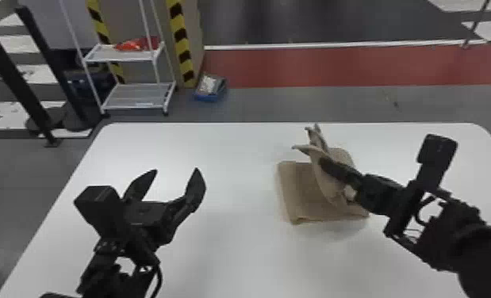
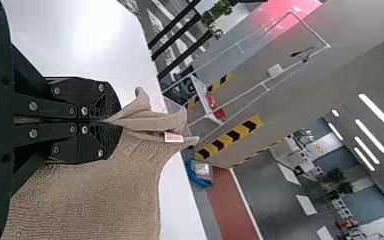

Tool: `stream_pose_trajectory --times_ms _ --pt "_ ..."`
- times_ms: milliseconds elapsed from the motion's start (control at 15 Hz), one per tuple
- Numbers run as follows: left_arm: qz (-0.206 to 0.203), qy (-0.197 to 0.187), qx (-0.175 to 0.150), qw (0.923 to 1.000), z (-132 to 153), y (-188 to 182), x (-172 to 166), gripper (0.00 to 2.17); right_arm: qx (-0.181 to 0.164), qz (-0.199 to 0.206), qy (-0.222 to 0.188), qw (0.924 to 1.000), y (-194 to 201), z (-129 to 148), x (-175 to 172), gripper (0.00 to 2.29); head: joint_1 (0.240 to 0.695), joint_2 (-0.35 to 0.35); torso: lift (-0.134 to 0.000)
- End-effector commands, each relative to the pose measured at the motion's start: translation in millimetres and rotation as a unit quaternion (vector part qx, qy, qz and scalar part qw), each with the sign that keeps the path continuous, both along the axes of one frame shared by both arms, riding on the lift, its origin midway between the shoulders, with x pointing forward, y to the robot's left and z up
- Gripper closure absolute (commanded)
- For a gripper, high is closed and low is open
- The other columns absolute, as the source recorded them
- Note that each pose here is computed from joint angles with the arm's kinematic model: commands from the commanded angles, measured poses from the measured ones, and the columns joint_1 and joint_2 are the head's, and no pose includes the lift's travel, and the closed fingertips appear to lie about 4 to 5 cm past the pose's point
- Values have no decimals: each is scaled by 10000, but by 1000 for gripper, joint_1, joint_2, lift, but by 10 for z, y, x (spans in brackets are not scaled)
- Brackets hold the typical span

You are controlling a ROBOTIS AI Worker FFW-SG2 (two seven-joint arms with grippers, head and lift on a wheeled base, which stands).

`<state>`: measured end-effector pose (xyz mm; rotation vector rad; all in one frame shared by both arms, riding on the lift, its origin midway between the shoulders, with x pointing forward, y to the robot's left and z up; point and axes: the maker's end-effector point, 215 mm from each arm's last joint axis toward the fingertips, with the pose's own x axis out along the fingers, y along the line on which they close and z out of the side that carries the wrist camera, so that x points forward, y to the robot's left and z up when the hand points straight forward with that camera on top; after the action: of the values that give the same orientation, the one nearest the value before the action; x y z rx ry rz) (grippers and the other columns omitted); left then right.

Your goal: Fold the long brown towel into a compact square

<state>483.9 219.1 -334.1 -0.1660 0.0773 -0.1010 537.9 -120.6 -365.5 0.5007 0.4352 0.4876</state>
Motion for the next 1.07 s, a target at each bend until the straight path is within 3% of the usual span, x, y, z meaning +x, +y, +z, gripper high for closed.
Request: stream_pose_trajectory --times_ms 0,67,133,400,467,533,600,667,733,800,867,1000 --pt "24 19 2 10000 -10 14 -2 80 -73 310 557 9979 143 -302 -225 1129 695 99 -123" --pt "28 27 -4 10000 -19 13 -2 80 -115 321 585 9977 153 -331 -239 215 695 108 -123" --pt "28 36 -20 10000 -28 2 -4 80 -115 332 572 9977 164 -325 -239 -2 695 121 -123" --pt "15 68 -29 10000 -70 -24 40 80 624 88 -440 9970 118 278 -3 49 695 130 -123" --pt "23 73 -16 10000 -79 -8 50 80 701 -39 -642 9955 49 397 71 56 695 127 -123" --pt "37 71 -9 10000 -78 14 62 80 570 -185 -687 9958 -34 406 152 107 695 122 -123" --pt "44 76 12 10000 -88 33 76 80 219 -343 -675 9969 -125 374 269 410 695 117 -123" --pt "41 70 13 10000 -82 40 90 80 -182 -366 -500 9979 -103 222 332 977 695 110 -123" --pt "39 80 16 10000 -93 49 99 80 -689 -426 -279 9963 -67 16 402 1875 695 96 -123" --pt "43 82 5 10000 -94 65 114 80 -1234 -439 -67 9914 -3 -211 451 2182 695 93 -123" --pt "39 83 13 10000 -95 71 118 80 -1560 -407 38 9869 64 -360 497 2182 695 92 -123" --pt "58 64 25 10000 -81 103 122 80 -1768 -97 213 9840 364 -544 560 2182 695 100 -123"
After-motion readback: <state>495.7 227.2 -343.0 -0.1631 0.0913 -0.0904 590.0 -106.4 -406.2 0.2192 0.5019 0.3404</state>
